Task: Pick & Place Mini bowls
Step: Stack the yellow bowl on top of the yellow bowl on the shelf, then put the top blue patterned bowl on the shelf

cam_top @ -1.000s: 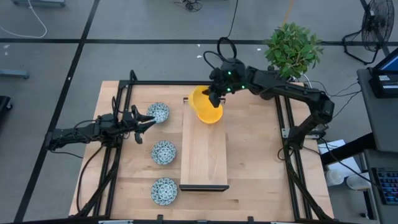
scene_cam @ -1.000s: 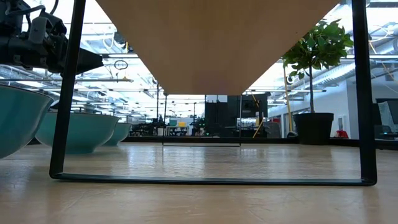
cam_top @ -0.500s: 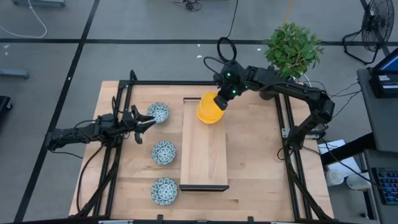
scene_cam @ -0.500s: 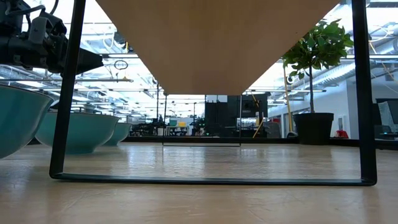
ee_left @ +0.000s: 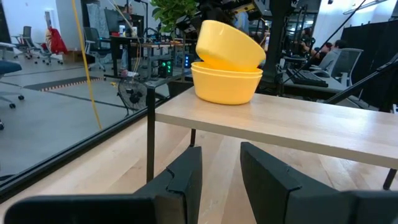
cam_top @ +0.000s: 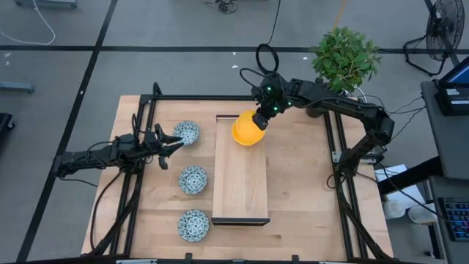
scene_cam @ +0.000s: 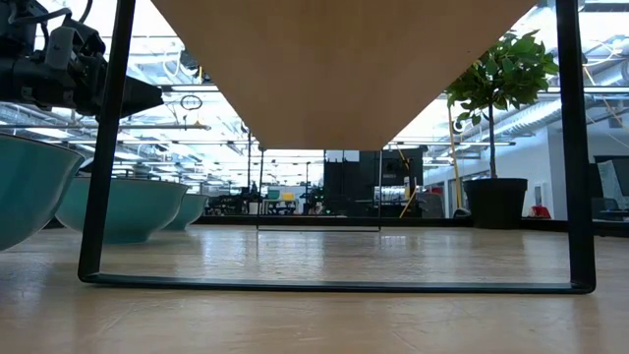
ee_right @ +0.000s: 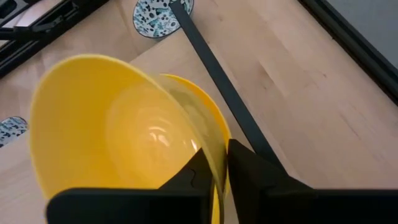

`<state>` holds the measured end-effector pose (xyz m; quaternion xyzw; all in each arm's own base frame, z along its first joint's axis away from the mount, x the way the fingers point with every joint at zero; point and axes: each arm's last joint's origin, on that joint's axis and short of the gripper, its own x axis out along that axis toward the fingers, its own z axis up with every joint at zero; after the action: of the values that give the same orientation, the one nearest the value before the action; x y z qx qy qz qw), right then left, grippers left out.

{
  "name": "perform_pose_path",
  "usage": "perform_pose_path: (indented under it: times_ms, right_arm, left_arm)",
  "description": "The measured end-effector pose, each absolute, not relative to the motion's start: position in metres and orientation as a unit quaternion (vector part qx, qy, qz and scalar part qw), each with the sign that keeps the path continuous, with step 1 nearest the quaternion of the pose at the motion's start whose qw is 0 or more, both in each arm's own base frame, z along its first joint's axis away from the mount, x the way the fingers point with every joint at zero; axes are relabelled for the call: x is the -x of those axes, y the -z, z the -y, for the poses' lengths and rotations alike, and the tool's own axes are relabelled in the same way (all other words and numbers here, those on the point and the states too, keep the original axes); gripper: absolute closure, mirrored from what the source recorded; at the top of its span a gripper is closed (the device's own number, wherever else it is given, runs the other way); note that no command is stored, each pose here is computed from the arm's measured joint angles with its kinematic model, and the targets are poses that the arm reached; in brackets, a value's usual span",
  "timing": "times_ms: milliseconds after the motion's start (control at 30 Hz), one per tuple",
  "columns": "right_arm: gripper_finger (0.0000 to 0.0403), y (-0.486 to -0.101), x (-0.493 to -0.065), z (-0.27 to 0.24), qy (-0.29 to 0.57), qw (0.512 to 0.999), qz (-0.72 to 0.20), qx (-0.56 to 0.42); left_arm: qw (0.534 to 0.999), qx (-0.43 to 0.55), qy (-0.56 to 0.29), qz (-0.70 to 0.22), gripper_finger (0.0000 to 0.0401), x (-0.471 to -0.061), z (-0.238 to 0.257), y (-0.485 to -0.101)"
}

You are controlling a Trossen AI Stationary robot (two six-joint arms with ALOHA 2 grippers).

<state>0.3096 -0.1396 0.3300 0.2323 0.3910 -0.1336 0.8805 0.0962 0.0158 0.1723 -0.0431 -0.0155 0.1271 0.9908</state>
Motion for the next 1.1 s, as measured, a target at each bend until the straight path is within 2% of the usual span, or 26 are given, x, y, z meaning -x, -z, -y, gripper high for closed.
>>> perform_pose_path:
  times_ms: [333, 567, 833, 1100]
  right_arm:
    - [0.0306, -0.332, -0.312, 0.141, 0.131, 0.889, -0.377, -0.224]
    - [0.0265, -0.347, -0.319, 0.141, 0.119, 0.924, -0.308, -0.192]
    - [0.0262, -0.357, -0.333, 0.121, 0.064, 0.954, -0.264, -0.128]
    - [0.0271, -0.371, -0.32, 0.086, 0.0, 0.962, -0.262, -0.076]
  left_arm:
    - [0.991, 0.043, -0.127, 0.016, 0.0288, -0.096, -0.016, -0.172]
    - [0.991, 0.043, -0.127, 0.015, 0.0288, -0.096, -0.016, -0.172]
    - [0.991, 0.043, -0.127, 0.016, 0.0288, -0.096, -0.016, -0.172]
    - [0.991, 0.043, -0.127, 0.015, 0.0288, -0.096, -0.016, -0.172]
